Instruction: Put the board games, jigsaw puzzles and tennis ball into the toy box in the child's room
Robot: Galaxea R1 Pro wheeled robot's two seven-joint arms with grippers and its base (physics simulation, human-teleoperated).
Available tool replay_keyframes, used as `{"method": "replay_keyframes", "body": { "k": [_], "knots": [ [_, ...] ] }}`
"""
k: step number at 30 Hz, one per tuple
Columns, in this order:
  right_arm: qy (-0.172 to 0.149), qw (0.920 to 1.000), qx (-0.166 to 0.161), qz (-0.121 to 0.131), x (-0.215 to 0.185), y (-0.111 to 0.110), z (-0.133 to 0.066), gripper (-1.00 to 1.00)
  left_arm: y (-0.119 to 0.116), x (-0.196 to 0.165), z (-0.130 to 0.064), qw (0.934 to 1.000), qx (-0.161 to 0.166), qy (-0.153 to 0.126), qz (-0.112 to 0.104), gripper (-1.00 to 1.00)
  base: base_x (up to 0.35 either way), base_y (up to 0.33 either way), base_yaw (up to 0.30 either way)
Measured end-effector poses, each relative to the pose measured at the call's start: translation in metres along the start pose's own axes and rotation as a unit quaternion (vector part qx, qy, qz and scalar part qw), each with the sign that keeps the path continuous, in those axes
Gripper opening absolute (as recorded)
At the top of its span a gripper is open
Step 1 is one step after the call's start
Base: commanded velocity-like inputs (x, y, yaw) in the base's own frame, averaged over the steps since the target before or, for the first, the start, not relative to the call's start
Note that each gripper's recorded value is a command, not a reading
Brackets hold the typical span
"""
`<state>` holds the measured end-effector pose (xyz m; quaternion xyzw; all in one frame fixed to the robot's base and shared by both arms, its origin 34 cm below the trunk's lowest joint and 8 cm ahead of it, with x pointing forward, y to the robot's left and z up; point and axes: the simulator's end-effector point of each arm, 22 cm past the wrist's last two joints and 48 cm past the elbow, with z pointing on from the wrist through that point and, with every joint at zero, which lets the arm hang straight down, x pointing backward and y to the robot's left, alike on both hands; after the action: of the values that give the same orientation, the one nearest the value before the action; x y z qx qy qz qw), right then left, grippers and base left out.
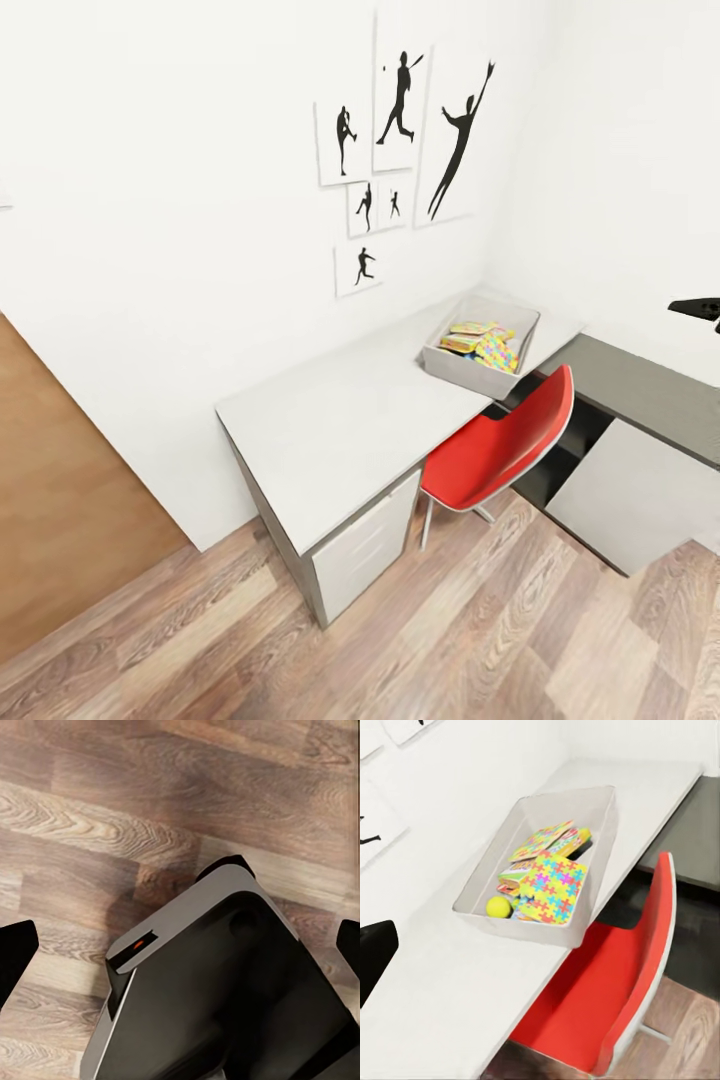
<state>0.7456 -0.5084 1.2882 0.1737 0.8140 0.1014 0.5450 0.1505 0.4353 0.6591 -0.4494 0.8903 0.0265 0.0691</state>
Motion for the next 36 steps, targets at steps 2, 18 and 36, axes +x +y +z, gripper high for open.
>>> {"method": "replay_keyframes", "body": {
  "k": [2,18,36],
  "knots": [
    [0.007,1.0000,0.005,0.000,0.008,-0.005,0.000,1.00,-0.001,-0.001,0.000,1.0000,0.001,-0.001,0.000,1.00,0.000,0.000,-0.138],
    [0.195,0.9760,0.093,0.021,0.204,-0.101,-0.009,1.00,-0.007,-0.007,0.000,0.9999,0.010,-0.012,0.001,1.00,0.000,0.000,-0.135],
    [0.426,0.8947,0.135,0.003,0.477,-0.119,-0.095,1.00,-0.031,0.021,0.009,0.9992,0.039,0.008,-0.002,1.00,0.000,0.000,-0.111]
  ]
}}
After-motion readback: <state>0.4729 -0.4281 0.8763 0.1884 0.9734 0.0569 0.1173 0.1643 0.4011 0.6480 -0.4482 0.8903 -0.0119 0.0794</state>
